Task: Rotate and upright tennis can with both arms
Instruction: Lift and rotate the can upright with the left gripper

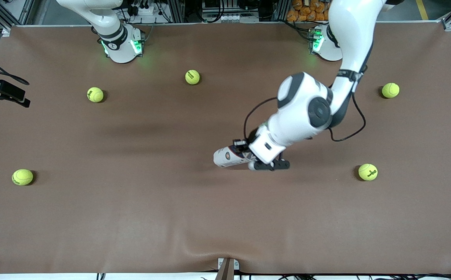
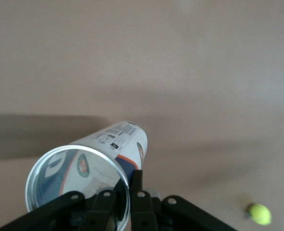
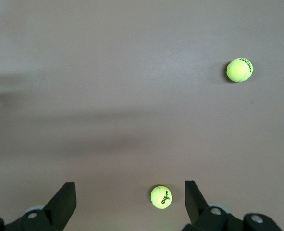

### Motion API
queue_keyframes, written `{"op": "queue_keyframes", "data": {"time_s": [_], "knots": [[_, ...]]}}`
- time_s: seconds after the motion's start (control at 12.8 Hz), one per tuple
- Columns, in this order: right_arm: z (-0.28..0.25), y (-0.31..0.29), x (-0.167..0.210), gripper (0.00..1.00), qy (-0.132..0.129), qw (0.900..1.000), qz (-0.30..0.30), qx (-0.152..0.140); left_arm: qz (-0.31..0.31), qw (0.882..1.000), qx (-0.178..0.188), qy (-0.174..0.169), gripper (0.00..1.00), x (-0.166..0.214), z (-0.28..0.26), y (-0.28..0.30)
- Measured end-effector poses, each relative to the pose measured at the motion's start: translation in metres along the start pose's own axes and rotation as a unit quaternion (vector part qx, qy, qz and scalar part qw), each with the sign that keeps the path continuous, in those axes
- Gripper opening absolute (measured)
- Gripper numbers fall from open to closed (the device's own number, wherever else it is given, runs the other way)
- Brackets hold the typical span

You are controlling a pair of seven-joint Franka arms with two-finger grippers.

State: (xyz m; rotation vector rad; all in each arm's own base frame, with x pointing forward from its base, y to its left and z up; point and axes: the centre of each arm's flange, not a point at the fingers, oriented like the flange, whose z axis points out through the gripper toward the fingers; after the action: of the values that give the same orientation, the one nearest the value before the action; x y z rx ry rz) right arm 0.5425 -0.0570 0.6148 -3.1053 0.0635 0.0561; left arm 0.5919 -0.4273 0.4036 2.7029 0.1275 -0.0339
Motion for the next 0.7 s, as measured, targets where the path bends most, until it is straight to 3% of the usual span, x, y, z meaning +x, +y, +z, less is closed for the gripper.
{"op": "queue_keyframes", "data": {"time_s": [0.23, 0.39, 0.7], "knots": [[0.0, 0.0, 0.0, 1.0, 0.0, 1.0, 0.0, 0.0, 0.035, 0.995, 0.084, 0.032, 0.04, -0.039, 0.012, 0.033], [0.0, 0.0, 0.0, 1.0, 0.0, 1.0, 0.0, 0.0, 0.06, 0.988, 0.14, 0.033, 0.04, -0.068, 0.029, 0.047], [0.0, -0.003, 0.0, 1.0, 0.0, 1.0, -0.002, 0.0, 0.073, 0.98, 0.18, 0.033, 0.04, -0.094, 0.05, 0.054]]}}
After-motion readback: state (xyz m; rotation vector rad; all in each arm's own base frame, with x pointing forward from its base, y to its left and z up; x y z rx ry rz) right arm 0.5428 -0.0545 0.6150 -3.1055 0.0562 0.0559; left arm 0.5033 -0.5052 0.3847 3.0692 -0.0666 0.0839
